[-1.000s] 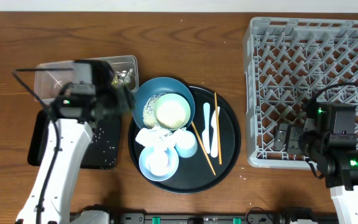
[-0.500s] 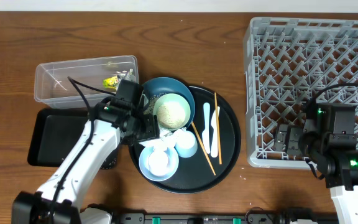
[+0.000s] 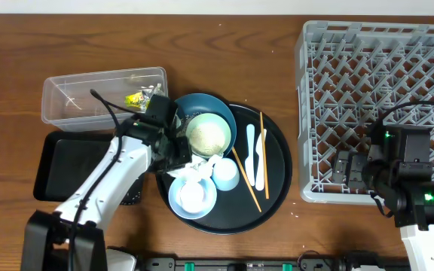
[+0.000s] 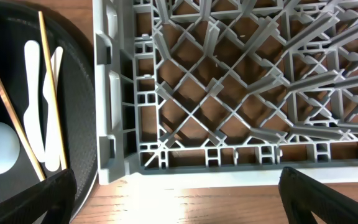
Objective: Sort waste into correct bins and load items into the dishwasher rack
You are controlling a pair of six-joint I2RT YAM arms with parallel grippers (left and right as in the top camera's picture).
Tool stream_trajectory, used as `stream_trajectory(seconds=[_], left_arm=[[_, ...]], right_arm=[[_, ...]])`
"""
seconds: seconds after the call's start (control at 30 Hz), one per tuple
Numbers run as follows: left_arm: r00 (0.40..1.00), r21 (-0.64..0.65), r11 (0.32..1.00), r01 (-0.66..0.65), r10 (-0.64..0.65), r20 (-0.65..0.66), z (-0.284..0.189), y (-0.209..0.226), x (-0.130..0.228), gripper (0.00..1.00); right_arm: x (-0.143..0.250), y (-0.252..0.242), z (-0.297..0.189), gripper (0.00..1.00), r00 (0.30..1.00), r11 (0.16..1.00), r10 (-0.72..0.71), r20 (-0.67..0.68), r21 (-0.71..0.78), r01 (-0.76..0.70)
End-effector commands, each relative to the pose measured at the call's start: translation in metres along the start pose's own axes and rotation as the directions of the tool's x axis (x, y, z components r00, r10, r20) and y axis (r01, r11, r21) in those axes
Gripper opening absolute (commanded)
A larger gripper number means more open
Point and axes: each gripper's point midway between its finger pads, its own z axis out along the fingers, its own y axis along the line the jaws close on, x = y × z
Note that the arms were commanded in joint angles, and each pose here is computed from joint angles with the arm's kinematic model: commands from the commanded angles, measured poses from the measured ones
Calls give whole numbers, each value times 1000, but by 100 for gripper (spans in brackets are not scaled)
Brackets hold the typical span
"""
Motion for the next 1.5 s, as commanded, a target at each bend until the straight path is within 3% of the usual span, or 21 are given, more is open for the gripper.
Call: stream_trajectory(seconds=[0.0,0.13,0.33,0.67,0.83,1.37,1.47], left_arm=[[987,26,998,-59,54,151,-38,-18,-29,6],[960,28,996,-79,69,270,-71,-27,-47,6],[898,-95,995,-28,67,434,-105,-8,-74,6],[708,-23,993,117,-67,703,-168,29,-149,6],[628,3,983,186,-121,769,-187,58,-173,6],[757,-70,959,276,-172,630,-104,99,-187,7],[763,-54,964,260,-171,624,-104,94,-187,57]], right_arm=[[-4,4,-5,99,1000,1000,4,14,-12,-4],[-4,4,-5,99,1000,1000,4,11,-11,-4],[-4,4,-5,99,1000,1000,4,11,-11,-4],[-3,4,-5,99,1000,1000,4,11,-11,-4],[-2,4,-5,99,1000,1000,4,5,-10,-4],[-1,4,-5,99,1000,1000,4,1,-10,-4],[-1,4,-5,99,1000,1000,4,1,-10,-4]])
